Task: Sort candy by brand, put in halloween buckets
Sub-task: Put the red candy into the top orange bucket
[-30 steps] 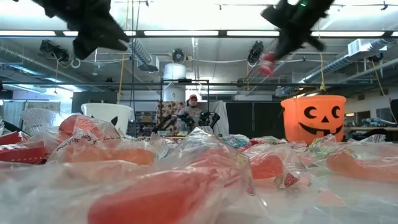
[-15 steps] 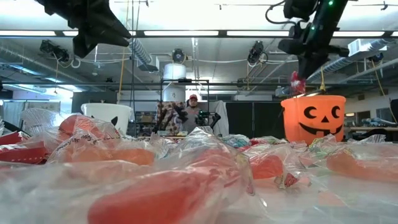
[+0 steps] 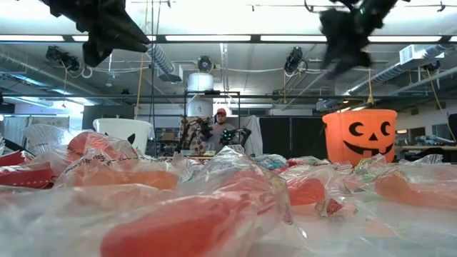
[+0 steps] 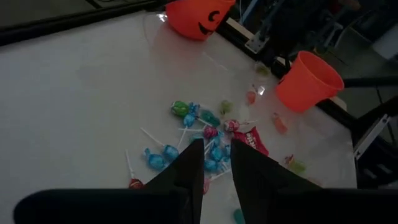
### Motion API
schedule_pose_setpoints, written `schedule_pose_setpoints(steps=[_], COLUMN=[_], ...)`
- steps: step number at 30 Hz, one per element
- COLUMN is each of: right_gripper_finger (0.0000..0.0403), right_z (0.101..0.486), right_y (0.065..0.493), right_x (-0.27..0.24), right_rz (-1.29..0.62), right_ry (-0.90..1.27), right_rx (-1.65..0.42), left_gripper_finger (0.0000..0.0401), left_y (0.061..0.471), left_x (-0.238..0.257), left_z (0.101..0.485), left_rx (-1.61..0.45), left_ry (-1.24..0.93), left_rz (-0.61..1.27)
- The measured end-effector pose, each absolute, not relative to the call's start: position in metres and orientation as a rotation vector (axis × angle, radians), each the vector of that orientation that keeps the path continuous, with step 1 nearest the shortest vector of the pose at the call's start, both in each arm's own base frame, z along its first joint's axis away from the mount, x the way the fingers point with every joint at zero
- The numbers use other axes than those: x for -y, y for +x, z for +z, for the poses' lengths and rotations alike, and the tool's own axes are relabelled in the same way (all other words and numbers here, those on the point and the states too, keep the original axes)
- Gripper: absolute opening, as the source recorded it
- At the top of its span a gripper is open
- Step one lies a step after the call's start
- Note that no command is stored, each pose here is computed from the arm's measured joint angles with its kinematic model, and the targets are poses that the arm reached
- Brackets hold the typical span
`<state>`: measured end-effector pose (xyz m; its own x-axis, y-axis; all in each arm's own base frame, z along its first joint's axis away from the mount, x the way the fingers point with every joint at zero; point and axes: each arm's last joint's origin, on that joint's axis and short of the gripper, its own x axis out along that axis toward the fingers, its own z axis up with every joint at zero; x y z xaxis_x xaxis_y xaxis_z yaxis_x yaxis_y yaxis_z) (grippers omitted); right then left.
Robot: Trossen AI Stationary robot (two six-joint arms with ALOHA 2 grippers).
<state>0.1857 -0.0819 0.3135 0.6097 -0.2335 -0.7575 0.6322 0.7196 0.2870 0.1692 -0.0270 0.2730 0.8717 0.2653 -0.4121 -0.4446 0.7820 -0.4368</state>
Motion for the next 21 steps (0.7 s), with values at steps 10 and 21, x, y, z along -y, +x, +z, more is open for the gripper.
schedule_pose_setpoints(steps=[10,21], right_gripper_finger=[0.0206,0.0213], right_z=[0.269,0.214], right_y=[0.252,0.295], right_x=[0.004,-0.051], right_rz=[-0.016,0.245], right_ry=[0.196,-0.026], right_rx=[-0.996,-1.079], left_gripper_finger=[0.0083,0.0083], left_y=[0.171,0.172], left_x=[0.027,0.028], left_z=[0.277,0.278], left_rx=[-0.329,-0.323], left_ry=[-0.389,-0.444], left_rz=[0.361,0.327])
